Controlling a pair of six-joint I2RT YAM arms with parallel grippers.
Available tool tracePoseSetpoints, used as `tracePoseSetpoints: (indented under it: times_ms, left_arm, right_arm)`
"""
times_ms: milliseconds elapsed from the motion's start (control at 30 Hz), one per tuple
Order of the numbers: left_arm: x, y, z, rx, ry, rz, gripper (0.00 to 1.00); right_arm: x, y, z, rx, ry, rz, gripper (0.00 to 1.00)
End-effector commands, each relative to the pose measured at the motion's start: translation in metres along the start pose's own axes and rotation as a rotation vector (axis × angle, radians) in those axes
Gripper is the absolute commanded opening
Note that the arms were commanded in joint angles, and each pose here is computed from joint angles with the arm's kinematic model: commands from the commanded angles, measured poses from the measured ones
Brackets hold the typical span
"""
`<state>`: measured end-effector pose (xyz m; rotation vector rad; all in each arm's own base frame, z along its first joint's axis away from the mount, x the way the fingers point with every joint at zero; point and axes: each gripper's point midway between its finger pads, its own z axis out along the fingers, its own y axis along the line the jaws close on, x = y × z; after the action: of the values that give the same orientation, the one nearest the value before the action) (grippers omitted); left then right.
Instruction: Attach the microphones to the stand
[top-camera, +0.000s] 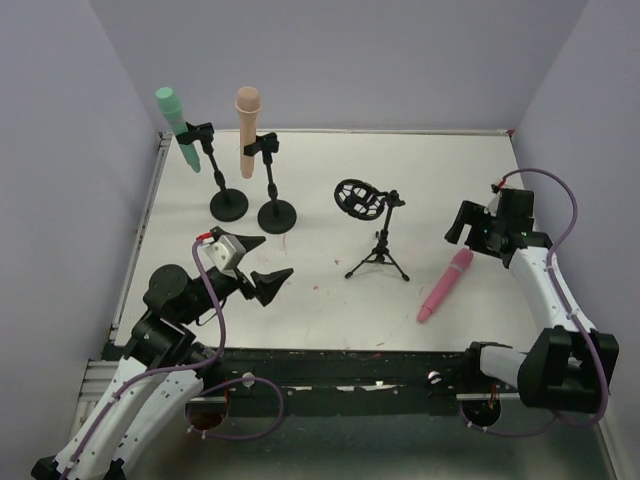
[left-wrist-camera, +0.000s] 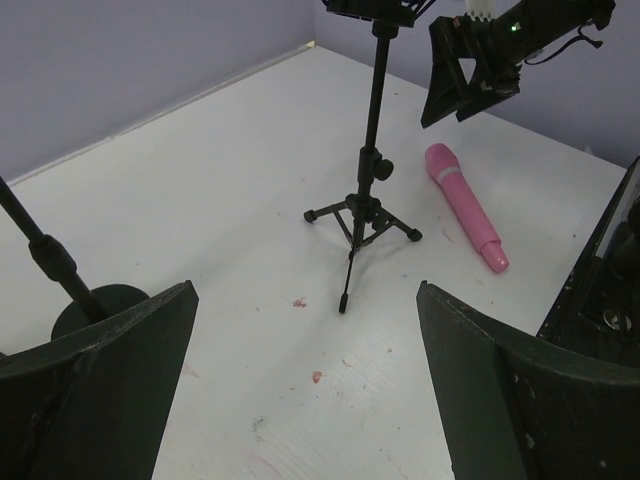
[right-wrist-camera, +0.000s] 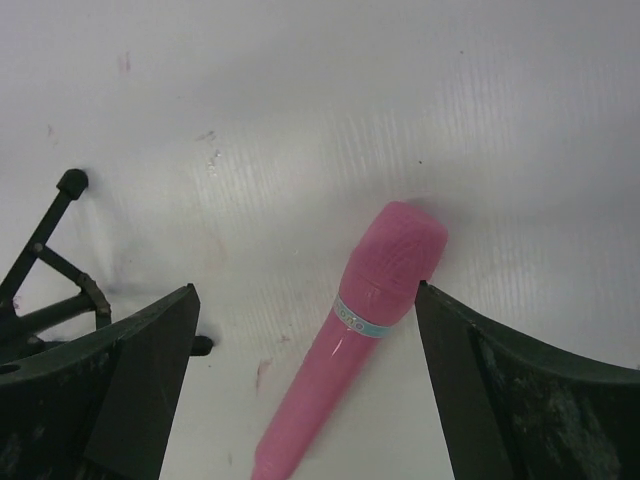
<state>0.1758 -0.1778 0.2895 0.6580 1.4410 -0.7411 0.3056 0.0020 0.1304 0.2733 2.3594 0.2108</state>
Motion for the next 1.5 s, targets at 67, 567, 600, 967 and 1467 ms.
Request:
tracePoseSetpoints:
  times_ms: [67,567,600,967,1467]
  left_arm:
    - [-0.012,-0.003,-0.006,0.0,-0.027,0.009,0.99]
    - [-0.008,-0.002,-0.003,0.005,-0.013,0.005,0.99]
    - [-0.008,-0.002,-0.003,0.002,-0.013,0.007,0.99]
    - [-0.006,-0.004,-0.002,0.017,-0.008,0.005,0.99]
    - [-0.012,-0.033,0.0,0.188,-0.039,-0.03,0.99]
  right_arm:
    - [0.02,-0.013,0.024,0.031,0.066,0.234,0.92]
    - [0.058,-0.03,0.062,0.092,0.203,0.336,0.84]
    - [0.059,-0.032,0.064,0.103,0.211,0.339,0.84]
    - [0.063,-0.036,0.072,0.114,0.215,0.331,0.66]
    - [-0.01,0.01,0.024,-0.159,-0.099,0.109,0.38]
